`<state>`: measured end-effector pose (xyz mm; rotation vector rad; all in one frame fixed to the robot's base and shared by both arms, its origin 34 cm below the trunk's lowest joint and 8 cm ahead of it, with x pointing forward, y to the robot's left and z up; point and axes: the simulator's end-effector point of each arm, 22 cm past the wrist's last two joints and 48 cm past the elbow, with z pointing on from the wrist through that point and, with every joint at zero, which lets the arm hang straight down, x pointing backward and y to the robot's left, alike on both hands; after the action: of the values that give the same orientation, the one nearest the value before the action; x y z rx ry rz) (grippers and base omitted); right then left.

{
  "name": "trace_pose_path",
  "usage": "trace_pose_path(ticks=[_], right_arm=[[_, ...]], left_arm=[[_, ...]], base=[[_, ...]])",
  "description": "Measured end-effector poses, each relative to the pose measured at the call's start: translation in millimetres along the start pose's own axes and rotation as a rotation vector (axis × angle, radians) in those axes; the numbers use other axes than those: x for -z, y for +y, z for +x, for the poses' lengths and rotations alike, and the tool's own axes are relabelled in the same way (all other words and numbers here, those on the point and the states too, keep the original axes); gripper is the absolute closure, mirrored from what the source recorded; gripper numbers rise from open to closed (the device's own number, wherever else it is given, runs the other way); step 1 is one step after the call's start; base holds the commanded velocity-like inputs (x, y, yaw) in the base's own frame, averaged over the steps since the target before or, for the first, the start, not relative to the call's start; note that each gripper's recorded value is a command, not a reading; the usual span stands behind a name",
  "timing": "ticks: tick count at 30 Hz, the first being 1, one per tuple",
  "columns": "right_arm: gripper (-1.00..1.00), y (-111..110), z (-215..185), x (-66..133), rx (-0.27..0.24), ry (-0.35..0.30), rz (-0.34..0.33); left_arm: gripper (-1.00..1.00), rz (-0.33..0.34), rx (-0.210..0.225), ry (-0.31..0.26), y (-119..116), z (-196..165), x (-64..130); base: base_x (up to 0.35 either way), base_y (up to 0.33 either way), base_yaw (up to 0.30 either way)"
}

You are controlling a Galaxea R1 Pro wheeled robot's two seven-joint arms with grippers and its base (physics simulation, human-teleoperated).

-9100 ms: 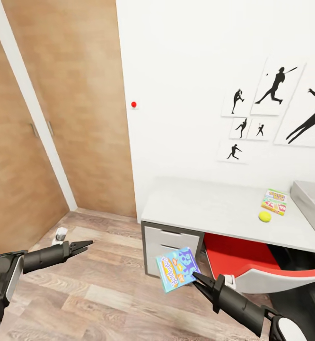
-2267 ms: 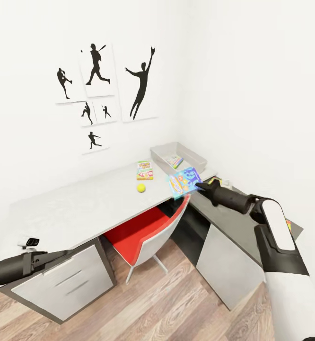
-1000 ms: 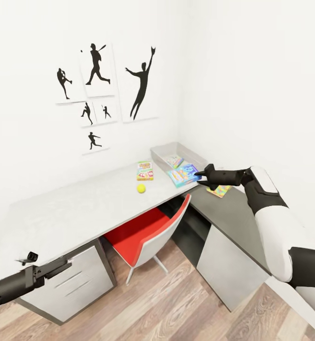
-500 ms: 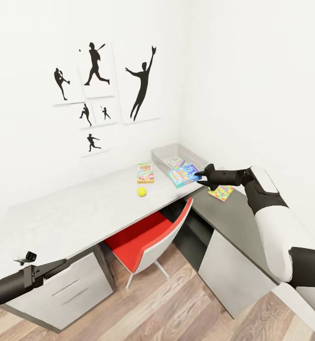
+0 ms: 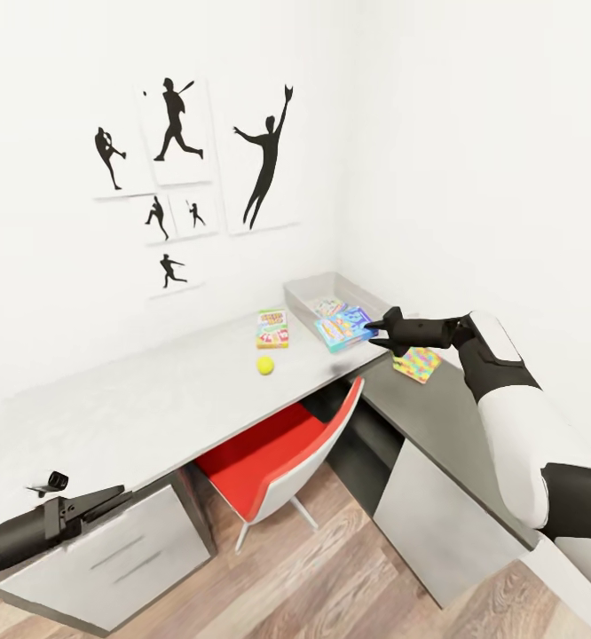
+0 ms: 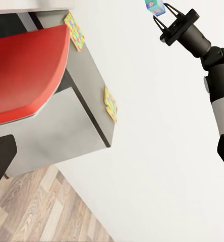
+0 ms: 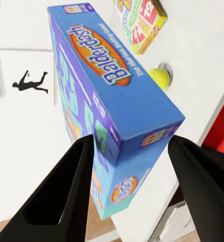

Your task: Put all the toys in the child's room - the three board games (two on the bed and one on the table), the two jigsaw puzzles on the table, and the tennis ball on the table - inside the toy box on the table in the child's room.

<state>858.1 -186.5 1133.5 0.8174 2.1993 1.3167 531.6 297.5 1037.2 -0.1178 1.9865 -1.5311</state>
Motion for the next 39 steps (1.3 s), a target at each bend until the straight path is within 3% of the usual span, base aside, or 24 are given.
trace_pose_path(ticks=[39], right_arm=[[1.0,-0.4,-1.9,0.8,-0.005,-0.006,0.0]], left_arm=[[-1.0,0.0,0.003,0.0,0.4,0.4,-0.3]], base=[[0.079,0.005,0.0]])
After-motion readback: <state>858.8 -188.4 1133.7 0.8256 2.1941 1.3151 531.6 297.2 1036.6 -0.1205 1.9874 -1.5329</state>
